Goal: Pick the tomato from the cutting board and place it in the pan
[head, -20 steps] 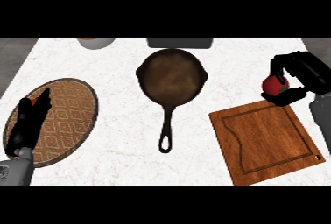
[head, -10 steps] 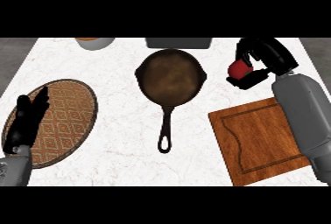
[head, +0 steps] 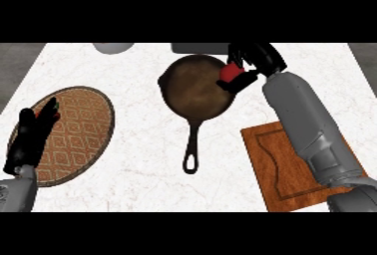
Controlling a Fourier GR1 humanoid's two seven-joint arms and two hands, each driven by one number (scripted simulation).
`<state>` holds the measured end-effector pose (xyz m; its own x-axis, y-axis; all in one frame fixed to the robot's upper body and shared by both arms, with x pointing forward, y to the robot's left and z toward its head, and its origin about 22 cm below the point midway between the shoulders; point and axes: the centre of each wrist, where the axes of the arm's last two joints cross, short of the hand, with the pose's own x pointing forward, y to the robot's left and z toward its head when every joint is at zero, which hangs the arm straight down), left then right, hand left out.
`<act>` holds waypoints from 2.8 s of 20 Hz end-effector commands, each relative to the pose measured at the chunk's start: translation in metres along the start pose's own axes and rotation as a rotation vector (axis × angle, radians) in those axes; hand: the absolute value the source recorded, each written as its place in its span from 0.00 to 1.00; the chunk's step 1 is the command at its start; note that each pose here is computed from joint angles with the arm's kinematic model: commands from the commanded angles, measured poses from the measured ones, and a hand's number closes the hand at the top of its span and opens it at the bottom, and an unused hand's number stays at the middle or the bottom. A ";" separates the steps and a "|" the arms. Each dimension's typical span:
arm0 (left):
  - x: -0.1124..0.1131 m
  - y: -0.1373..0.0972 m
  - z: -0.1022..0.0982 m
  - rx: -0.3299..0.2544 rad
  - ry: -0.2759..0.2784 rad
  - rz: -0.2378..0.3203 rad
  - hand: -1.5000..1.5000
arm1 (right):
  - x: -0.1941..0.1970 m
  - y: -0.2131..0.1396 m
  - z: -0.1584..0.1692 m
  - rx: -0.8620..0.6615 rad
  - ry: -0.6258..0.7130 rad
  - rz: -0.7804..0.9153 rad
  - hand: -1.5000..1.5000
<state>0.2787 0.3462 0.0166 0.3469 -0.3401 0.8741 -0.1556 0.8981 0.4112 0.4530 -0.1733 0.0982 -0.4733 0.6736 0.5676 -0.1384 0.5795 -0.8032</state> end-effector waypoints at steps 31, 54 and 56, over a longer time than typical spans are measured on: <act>0.029 -0.040 -0.017 -0.101 -0.086 -0.031 0.50 | 0.010 0.101 0.007 -0.030 0.095 -0.422 0.00; 0.013 -0.007 -0.008 -0.008 -0.047 -0.013 0.50 | -0.093 -0.066 0.066 -0.307 0.182 -0.587 0.00; 0.014 -0.012 -0.005 -0.035 -0.025 0.005 0.50 | -0.105 -0.074 0.083 -0.290 0.187 -0.590 0.00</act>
<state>0.2905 0.3349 0.0230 0.3098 -0.3512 0.8835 -0.1301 0.9049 0.4053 0.4496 -0.2819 0.0757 -0.2291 0.2704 0.9351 -0.0652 0.9542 -0.2920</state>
